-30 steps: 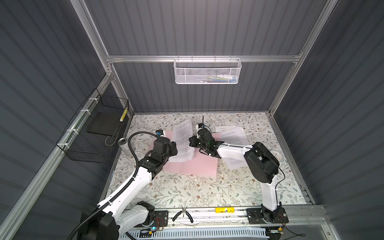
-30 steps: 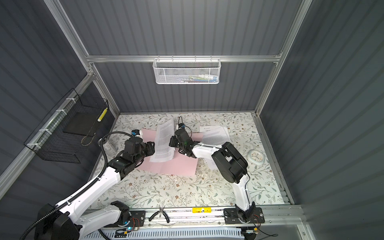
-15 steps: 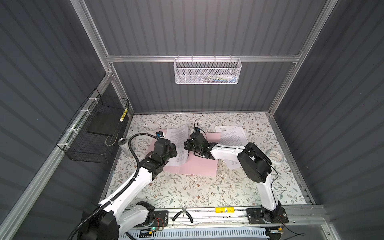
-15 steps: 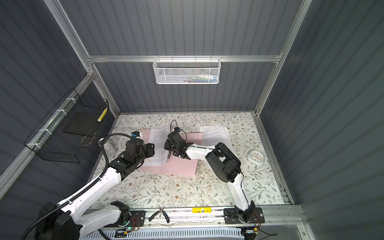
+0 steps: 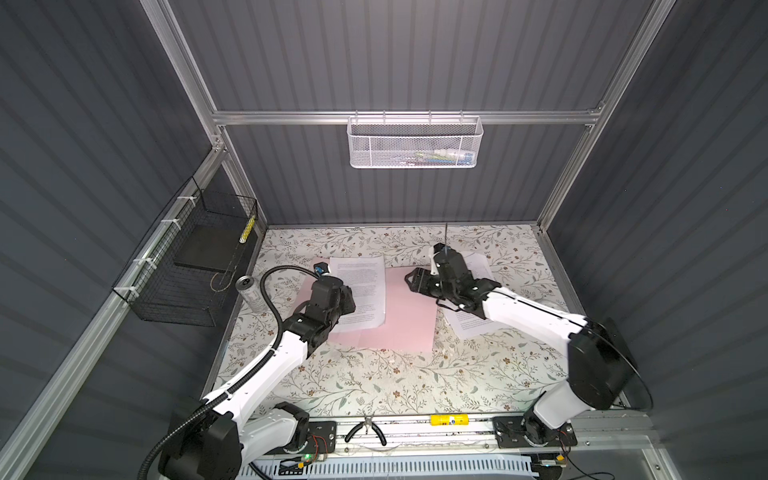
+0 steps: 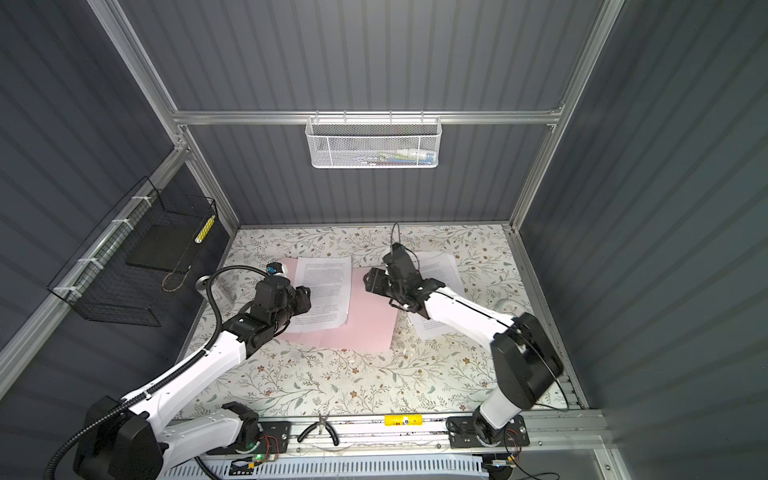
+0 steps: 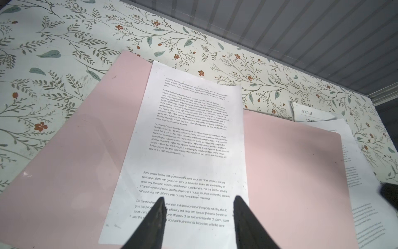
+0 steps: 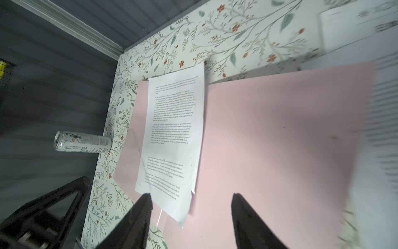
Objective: Put the files into the folder
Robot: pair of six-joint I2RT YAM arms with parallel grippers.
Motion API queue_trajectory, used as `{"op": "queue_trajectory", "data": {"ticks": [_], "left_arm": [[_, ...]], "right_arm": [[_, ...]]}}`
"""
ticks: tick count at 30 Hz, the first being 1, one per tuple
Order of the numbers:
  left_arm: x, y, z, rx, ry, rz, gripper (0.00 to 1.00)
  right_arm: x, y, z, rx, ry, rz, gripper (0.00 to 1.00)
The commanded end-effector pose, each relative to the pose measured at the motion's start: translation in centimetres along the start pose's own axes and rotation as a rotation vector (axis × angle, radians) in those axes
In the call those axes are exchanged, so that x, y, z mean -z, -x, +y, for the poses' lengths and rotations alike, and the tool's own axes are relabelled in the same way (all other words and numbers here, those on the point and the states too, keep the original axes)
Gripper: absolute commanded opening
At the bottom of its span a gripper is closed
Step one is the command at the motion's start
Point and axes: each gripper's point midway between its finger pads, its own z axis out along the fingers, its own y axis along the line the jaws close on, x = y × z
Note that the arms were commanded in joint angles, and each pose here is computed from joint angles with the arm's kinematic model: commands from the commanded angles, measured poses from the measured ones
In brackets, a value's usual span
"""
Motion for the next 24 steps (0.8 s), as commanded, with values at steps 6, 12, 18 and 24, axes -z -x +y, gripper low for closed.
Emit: {"op": "queue_trajectory", "data": {"ticks": [6,12,18,24], "left_arm": [[-0.6,0.9,-0.9,-0.027,-0.031,-0.016,0.51],[-0.5,0.7,-0.9,-0.028,-0.034,-0.013,0.51],[-0.5,0.6,-0.8,-0.024,-0.036,-0.013,0.51],[-0.5,0.3,-0.4,-0.019,-0.021,-0.01,0.51]], "right_arm": [[2.8,-4.8,-6.6,-0.077,-0.039,0.175,0.47],[2.1,-7.9,-7.2,-0.138,0.014,0.266,0.45],[0.7,-9.6,-7.3,-0.203,0.06,0.313,0.44],[-0.6,-9.9,-7.2,-0.261,0.149,0.313,0.2]]}}
